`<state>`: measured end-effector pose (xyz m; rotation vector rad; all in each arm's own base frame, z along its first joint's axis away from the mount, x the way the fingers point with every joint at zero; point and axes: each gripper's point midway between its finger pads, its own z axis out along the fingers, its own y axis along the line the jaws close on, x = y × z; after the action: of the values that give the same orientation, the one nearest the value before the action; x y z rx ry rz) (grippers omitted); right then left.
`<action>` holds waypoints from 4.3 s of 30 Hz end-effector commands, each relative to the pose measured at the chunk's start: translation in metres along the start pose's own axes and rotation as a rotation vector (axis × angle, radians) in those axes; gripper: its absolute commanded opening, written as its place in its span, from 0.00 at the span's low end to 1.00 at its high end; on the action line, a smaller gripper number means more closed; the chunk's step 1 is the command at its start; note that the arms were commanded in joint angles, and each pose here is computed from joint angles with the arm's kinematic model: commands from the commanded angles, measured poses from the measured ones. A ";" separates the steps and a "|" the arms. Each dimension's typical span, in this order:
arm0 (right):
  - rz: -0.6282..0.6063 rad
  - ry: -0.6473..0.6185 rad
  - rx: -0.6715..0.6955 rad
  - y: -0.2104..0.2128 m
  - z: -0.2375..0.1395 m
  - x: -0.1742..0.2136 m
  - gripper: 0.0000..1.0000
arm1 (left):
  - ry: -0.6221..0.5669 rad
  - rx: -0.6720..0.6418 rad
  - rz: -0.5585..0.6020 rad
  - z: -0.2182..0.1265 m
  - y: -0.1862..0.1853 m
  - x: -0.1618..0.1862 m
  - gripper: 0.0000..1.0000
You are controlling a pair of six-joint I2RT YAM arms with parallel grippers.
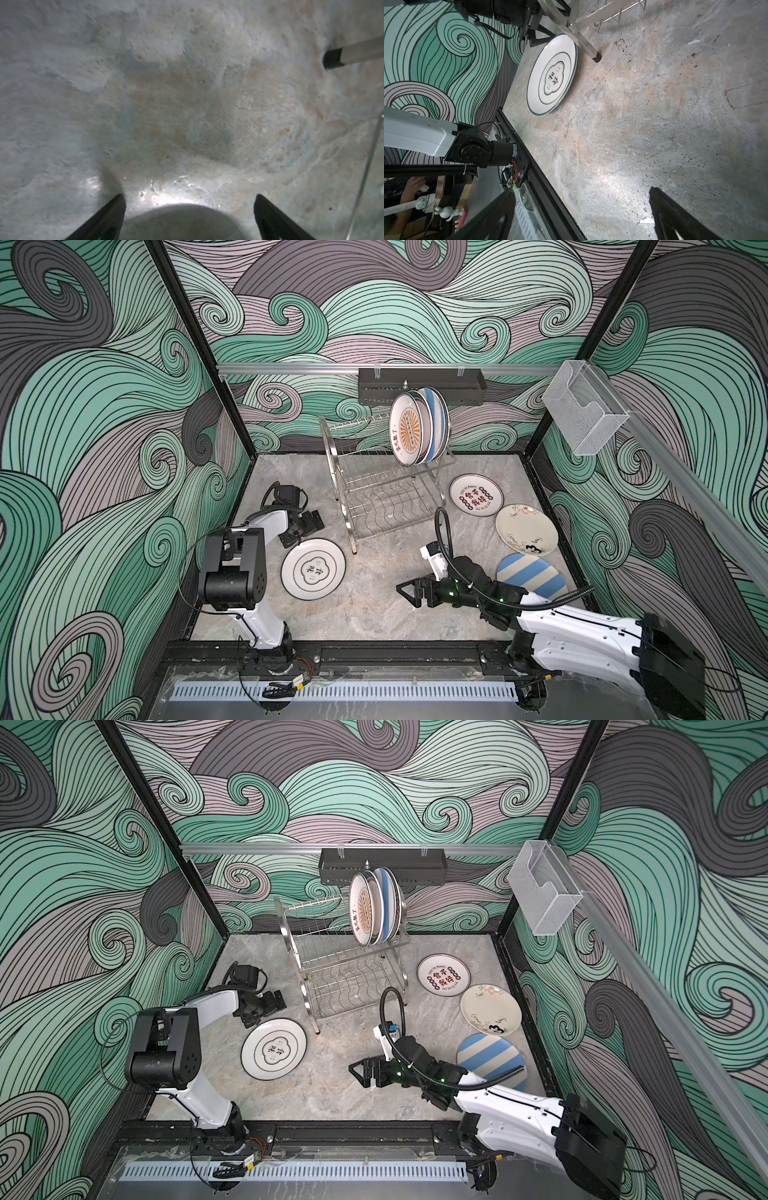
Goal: Load the plates into the dish rack
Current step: 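Move the right gripper to the teal-rimmed plate rim while the left gripper holds it, then grip the teal-rimmed plate rim with the right gripper and tilt it upright, then lift the upright teal-rimmed plate with the right gripper into the rack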
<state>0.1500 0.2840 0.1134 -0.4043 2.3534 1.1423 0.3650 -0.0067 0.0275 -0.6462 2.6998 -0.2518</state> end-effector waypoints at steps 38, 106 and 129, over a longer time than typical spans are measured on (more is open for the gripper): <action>0.264 0.018 -0.059 0.009 0.122 0.004 0.72 | 0.093 0.273 -0.142 -0.034 0.003 0.121 0.99; 0.132 -0.182 0.254 -0.014 -0.022 -0.037 0.00 | -0.138 0.495 0.126 -0.174 -0.061 0.059 0.99; -0.367 -0.481 0.550 0.108 -0.221 -0.250 0.00 | -0.115 0.538 0.224 -0.173 -0.064 0.077 0.99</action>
<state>0.2349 0.1935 0.4123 -0.2694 2.0020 0.4411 0.2644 -0.0795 0.1747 -0.2159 2.4197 -0.7942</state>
